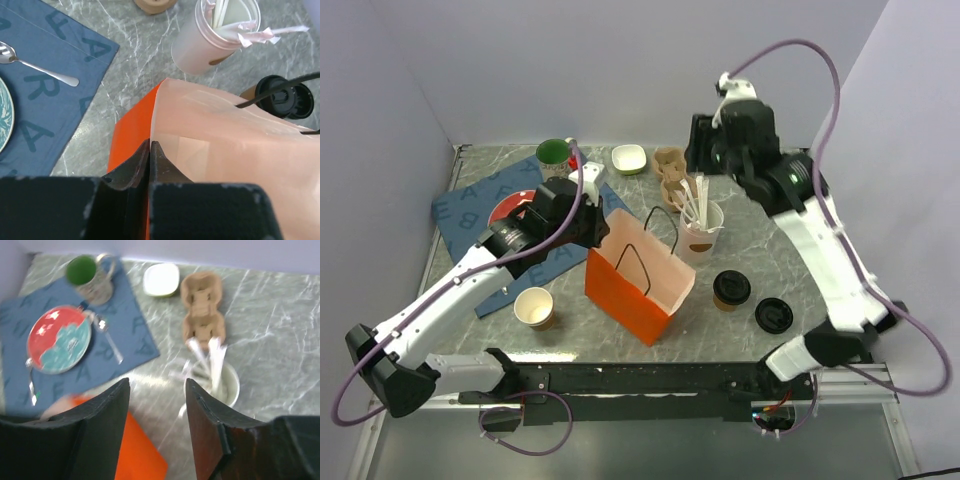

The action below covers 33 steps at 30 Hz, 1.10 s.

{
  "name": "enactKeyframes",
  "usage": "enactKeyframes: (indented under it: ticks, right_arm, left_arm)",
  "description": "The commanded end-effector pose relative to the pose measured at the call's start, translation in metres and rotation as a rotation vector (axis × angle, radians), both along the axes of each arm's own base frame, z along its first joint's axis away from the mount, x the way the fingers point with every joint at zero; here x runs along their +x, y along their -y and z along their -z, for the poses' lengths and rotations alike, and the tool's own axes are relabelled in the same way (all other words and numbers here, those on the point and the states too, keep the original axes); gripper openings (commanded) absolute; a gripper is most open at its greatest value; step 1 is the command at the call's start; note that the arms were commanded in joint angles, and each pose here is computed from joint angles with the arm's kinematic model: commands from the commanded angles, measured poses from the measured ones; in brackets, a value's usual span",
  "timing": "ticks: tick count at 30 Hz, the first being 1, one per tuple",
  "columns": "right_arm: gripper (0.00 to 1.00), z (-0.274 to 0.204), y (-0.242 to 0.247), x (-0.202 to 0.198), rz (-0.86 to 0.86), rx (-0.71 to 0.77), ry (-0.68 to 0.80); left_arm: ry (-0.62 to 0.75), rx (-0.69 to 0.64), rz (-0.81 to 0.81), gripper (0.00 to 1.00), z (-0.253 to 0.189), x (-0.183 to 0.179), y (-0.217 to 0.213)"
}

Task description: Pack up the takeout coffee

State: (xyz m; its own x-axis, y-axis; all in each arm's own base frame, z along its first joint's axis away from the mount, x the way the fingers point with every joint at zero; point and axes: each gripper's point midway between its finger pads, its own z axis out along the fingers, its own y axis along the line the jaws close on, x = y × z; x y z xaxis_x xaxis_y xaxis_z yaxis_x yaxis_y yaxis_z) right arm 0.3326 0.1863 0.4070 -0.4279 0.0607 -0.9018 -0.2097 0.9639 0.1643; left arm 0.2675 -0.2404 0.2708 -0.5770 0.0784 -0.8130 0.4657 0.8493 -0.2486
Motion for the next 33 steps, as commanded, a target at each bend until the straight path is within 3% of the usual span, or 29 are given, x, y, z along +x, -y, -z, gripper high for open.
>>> enactKeyframes:
  ticks: [1, 6, 11, 17, 24, 33]
  right_arm:
    - [0.62, 0.011, 0.006, 0.068, 0.043, -0.003, -0.014]
    - [0.73, 0.058, 0.011, 0.124, 0.060, -0.016, -0.151]
    - [0.77, 0.094, 0.034, 0.163, 0.100, -0.038, -0.198]
    - [0.75, 0.161, 0.032, 0.207, 0.033, -0.058, -0.280]
    - [0.70, 0.207, 0.020, 0.241, 0.001, -0.007, -0.310]
    - [0.70, 0.248, 0.009, 0.254, 0.003, -0.003, -0.317]
  left_arm:
    - [-0.004, -0.053, -0.048, 0.08, -0.010, -0.006, -0.007]
    - [0.011, -0.103, 0.037, 0.09, -0.007, -0.023, -0.003]
    - [0.059, -0.139, 0.091, 0.09, -0.018, -0.030, -0.001]
    - [0.047, -0.121, 0.066, 0.11, -0.028, -0.022, 0.001]
    - [0.020, -0.128, 0.036, 0.11, -0.025, -0.022, -0.001]
    - [0.035, -0.125, 0.018, 0.14, -0.035, -0.029, -0.012]
